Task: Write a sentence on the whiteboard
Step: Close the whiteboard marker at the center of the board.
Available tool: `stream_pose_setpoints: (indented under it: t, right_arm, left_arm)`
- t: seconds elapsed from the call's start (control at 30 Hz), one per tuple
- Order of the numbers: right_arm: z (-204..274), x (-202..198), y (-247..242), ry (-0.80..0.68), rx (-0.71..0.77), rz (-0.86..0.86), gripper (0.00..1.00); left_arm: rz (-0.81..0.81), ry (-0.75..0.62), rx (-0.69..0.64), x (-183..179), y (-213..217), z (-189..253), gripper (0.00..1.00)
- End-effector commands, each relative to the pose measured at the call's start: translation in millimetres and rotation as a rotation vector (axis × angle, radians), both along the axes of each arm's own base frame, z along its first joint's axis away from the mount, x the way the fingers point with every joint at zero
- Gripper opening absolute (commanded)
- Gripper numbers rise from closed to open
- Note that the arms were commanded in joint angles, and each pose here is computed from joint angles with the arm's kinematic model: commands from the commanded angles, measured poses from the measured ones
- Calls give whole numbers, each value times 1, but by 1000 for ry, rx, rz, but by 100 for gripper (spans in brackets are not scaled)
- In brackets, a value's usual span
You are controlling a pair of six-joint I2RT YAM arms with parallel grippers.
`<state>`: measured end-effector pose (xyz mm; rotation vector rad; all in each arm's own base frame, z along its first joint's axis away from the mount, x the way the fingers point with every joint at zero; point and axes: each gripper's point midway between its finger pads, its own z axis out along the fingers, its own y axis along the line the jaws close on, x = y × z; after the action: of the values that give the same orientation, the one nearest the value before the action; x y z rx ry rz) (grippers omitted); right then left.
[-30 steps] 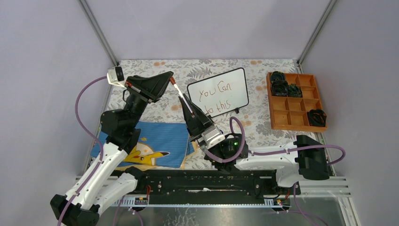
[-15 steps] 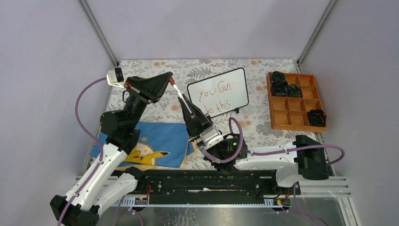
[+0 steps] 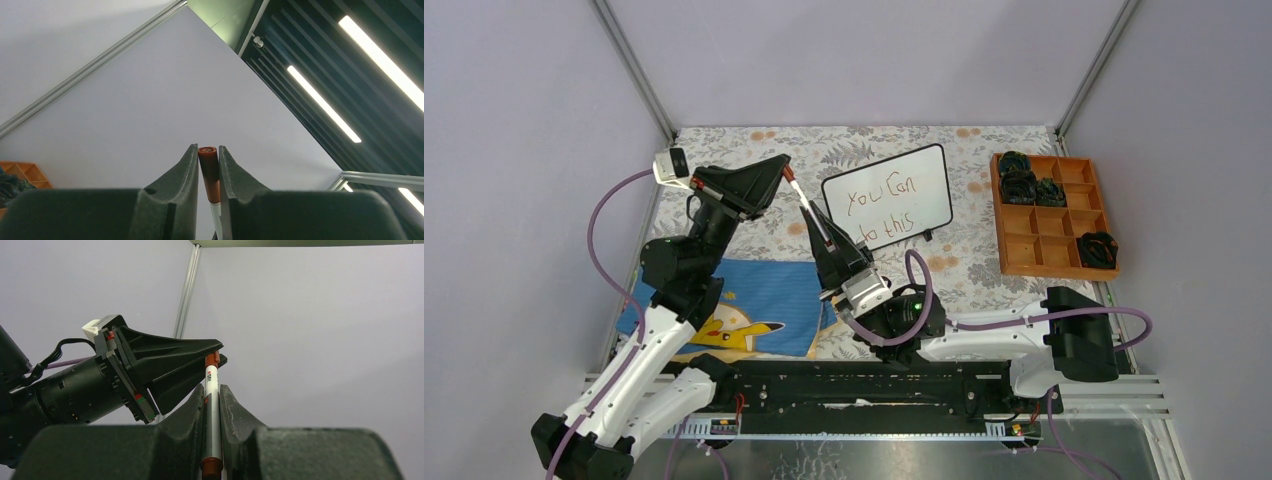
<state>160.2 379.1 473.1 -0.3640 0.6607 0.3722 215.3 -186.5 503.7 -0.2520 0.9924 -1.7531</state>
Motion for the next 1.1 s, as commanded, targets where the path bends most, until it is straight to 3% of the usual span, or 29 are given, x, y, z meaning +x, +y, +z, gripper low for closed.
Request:
stream_pose_setpoints:
  t: [0.0, 0.77, 1.03, 1.07]
  right_arm:
    - [32, 0, -19, -20, 125, -21, 0]
    - [36, 14, -17, -11, 131, -81, 0]
    - [33, 11, -24, -9, 128, -58, 0]
    - [33, 10, -25, -7, 125, -49, 0]
  left_arm:
    - [-96, -31, 66, -19, -20, -13, 0]
    - [-204, -17, 89, -44, -58, -26, 0]
    - [-121, 2, 75, -38, -47, -27, 0]
    - [-101, -1, 75, -38, -44, -25, 11]
